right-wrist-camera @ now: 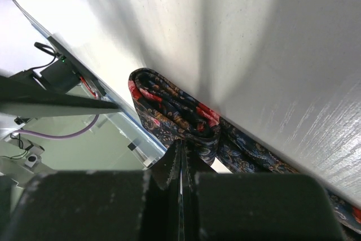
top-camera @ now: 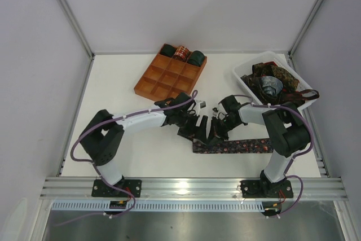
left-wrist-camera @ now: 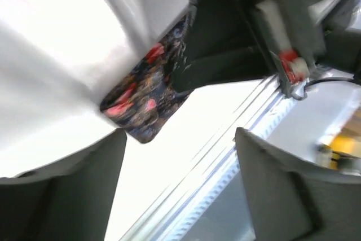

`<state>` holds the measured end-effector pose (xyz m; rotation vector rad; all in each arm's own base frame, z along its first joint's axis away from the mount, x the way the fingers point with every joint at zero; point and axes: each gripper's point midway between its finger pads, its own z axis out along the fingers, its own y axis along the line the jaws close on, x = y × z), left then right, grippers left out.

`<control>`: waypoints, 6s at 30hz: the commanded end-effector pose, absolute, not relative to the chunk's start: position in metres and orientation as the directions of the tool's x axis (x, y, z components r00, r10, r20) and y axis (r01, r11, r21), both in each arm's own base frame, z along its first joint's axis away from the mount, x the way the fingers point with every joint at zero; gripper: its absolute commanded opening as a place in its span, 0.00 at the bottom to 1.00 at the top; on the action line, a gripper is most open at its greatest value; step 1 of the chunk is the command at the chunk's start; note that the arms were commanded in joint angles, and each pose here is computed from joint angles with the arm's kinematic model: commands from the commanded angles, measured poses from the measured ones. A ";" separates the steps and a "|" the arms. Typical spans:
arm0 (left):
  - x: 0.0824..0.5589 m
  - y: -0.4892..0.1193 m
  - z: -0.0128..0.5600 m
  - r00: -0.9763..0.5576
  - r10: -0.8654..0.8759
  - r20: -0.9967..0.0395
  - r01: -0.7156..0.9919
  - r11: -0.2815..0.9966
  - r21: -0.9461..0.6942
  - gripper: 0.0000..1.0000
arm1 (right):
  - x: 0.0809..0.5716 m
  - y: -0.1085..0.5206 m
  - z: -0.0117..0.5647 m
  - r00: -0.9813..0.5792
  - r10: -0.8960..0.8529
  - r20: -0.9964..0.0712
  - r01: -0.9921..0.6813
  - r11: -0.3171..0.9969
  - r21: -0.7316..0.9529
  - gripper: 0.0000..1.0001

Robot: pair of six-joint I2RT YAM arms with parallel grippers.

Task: Roll the ties
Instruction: Roll the tie

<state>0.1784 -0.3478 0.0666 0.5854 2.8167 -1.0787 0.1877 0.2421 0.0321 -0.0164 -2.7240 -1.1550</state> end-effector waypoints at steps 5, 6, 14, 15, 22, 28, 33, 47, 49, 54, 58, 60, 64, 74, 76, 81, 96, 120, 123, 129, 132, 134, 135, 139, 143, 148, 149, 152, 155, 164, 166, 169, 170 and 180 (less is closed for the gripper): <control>0.230 -0.315 0.114 -0.529 0.625 -0.574 0.830 0.524 -0.194 1.00 | 0.194 0.239 0.029 -0.990 -0.077 0.120 0.031 0.704 0.709 0.00; 0.233 -0.315 0.117 -0.475 0.642 -0.601 0.858 0.490 -0.155 1.00 | 0.194 0.239 0.029 -0.990 -0.077 0.120 0.031 0.704 0.709 0.00; 0.233 -0.324 0.093 -0.191 0.752 -0.631 0.966 0.259 0.017 1.00 | 0.195 0.238 0.033 -0.992 -0.066 0.106 0.027 0.710 0.704 0.00; 0.227 -0.325 0.088 -0.180 0.753 -0.632 0.971 0.237 0.007 1.00 | 0.195 0.238 0.033 -0.992 -0.064 0.106 0.029 0.710 0.703 0.00; 0.194 -0.352 0.075 -0.132 0.743 -0.656 0.991 0.112 -0.073 1.00 | 0.196 0.238 0.036 -0.994 -0.048 0.094 0.033 0.709 0.705 0.00; 0.181 -0.368 0.046 -0.127 0.772 -0.623 0.992 0.095 -0.085 1.00 | 0.196 0.239 0.037 -0.994 -0.042 0.096 0.038 0.709 0.704 0.00; 0.180 -0.366 0.025 -0.114 0.797 -0.593 0.993 0.111 -0.043 1.00 | 0.196 0.239 0.036 -0.995 -0.040 0.096 0.040 0.707 0.706 0.00; 0.182 -0.360 0.003 -0.069 0.826 -0.559 0.986 0.140 0.085 0.91 | 0.196 0.239 0.037 -0.994 -0.039 0.099 0.042 0.709 0.704 0.00; 0.180 -0.358 0.000 -0.075 0.830 -0.553 0.987 0.141 0.077 0.88 | 0.196 0.240 0.037 -0.994 -0.039 0.103 0.046 0.706 0.706 0.00; 0.178 -0.352 -0.003 -0.074 0.837 -0.542 0.988 0.137 0.076 0.80 | 0.195 0.240 0.037 -0.994 -0.038 0.106 0.048 0.705 0.707 0.00; 0.177 -0.348 -0.003 -0.079 0.844 -0.531 0.987 0.142 0.079 0.71 | 0.197 0.242 0.040 -0.994 -0.040 0.101 0.045 0.698 0.715 0.00; 0.179 -0.346 -0.004 -0.082 0.845 -0.529 0.985 0.150 0.088 0.67 | 0.198 0.244 0.044 -0.994 -0.039 0.102 0.047 0.692 0.720 0.00; 0.179 -0.345 -0.005 -0.092 0.846 -0.526 0.983 0.160 0.086 0.56 | 0.196 0.246 0.046 -0.994 -0.041 0.100 0.045 0.689 0.723 0.00; 0.181 -0.346 -0.004 -0.107 0.845 -0.524 0.980 0.178 0.086 0.60 | 0.195 0.248 0.043 -0.994 -0.038 0.107 0.051 0.688 0.724 0.00; 0.181 -0.346 -0.001 -0.111 0.846 -0.521 0.979 0.183 0.088 0.71 | 0.195 0.247 0.041 -0.993 -0.040 0.108 0.051 0.690 0.722 0.00; 0.183 -0.349 0.023 -0.131 0.805 -0.578 0.970 0.223 0.092 0.94 | 0.198 0.246 0.033 -0.994 -0.034 0.103 0.049 0.703 0.709 0.00; 0.200 -0.312 0.134 -0.856 0.105 -0.506 0.467 0.577 -0.670 0.93 | 0.198 0.236 0.021 -0.996 -0.055 0.074 0.009 0.743 0.669 0.00; 0.198 -0.334 0.042 -0.972 -0.038 -0.232 0.152 0.650 -0.745 0.84 | 0.200 0.231 0.012 -0.996 -0.061 0.065 -0.004 0.755 0.655 0.00; 0.188 -0.335 0.034 -0.978 -0.016 -0.210 0.144 0.672 -0.726 0.81 | 0.201 0.233 0.012 -0.996 -0.055 0.069 0.005 0.749 0.663 0.00; 0.177 -0.326 0.021 -0.983 -0.012 -0.185 0.124 0.700 -0.703 0.58 | 0.204 0.235 0.014 -0.996 -0.053 0.070 0.007 0.743 0.670 0.00; 0.179 -0.325 0.015 -0.981 -0.011 -0.193 0.128 0.712 -0.690 0.56 | 0.204 0.235 0.015 -0.996 -0.054 0.067 0.005 0.744 0.668 0.00; 0.184 -0.327 0.016 -0.976 -0.016 -0.217 0.142 0.709 -0.691 0.53 | 0.202 0.235 0.015 -0.996 -0.054 0.072 0.008 0.747 0.665 0.00; 0.186 -0.328 0.018 -0.975 -0.017 -0.222 0.146 0.705 -0.694 0.52 | 0.203 0.236 0.016 -0.996 -0.055 0.069 0.005 0.745 0.667 0.00; 0.195 -0.328 0.022 -0.964 -0.010 -0.266 0.180 0.712 -0.678 0.31 | 0.203 0.237 0.018 -0.996 -0.058 0.065 0.000 0.749 0.662 0.00; 0.202 -0.320 0.022 -0.957 0.012 -0.291 0.202 0.746 -0.634 0.01 | 0.205 0.241 0.020 -0.997 -0.063 0.050 -0.014 0.753 0.658 0.00; 0.199 -0.305 0.024 -0.956 0.049 -0.288 0.216 0.784 -0.582 0.01 | 0.206 0.253 0.022 -0.995 -0.087 0.039 -0.041 0.756 0.653 0.00; 0.199 -0.302 0.023 -0.957 0.048 -0.286 0.210 0.793 -0.572 0.01 | 0.206 0.256 0.022 -0.996 -0.084 0.041 -0.037 0.756 0.653 0.00; 0.194 -0.290 0.023 -0.962 0.062 -0.267 0.202 0.816 -0.541 0.00 | 0.209 0.264 0.026 -0.995 -0.093 0.025 -0.054 0.754 0.654 0.02; 0.190 -0.282 0.024 -0.965 0.071 -0.254 0.197 0.836 -0.513 0.00 | 0.207 0.269 0.026 -0.993 -0.113 0.021 -0.073 0.761 0.644 0.02; 0.194 -0.266 0.036 -0.957 0.097 -0.273 0.210 0.881 -0.424 0.00 | 0.208 0.282 0.023 -0.991 -0.134 0.024 -0.089 0.771 0.630 0.00; 0.195 -0.266 0.038 -0.957 0.100 -0.273 0.212 0.882 -0.420 0.00 | 0.208 0.283 0.021 -0.991 -0.132 0.024 -0.088 0.779 0.621 0.00; 0.196 -0.271 0.046 -0.954 0.109 -0.281 0.227 0.872 -0.434 0.00 | 0.208 0.287 0.019 -0.990 -0.138 0.034 -0.088 0.783 0.616 0.00; 0.197 -0.273 0.050 -0.953 0.113 -0.282 0.233 0.869 -0.436 0.00 | 0.209 0.290 0.019 -0.990 -0.140 0.032 -0.091 0.782 0.616 0.00; 0.203 -0.288 0.081 -0.943 0.158 -0.293 0.280 0.852 -0.443 0.00 | 0.213 0.309 0.014 -0.986 -0.161 0.052 -0.095 0.781 0.617 0.00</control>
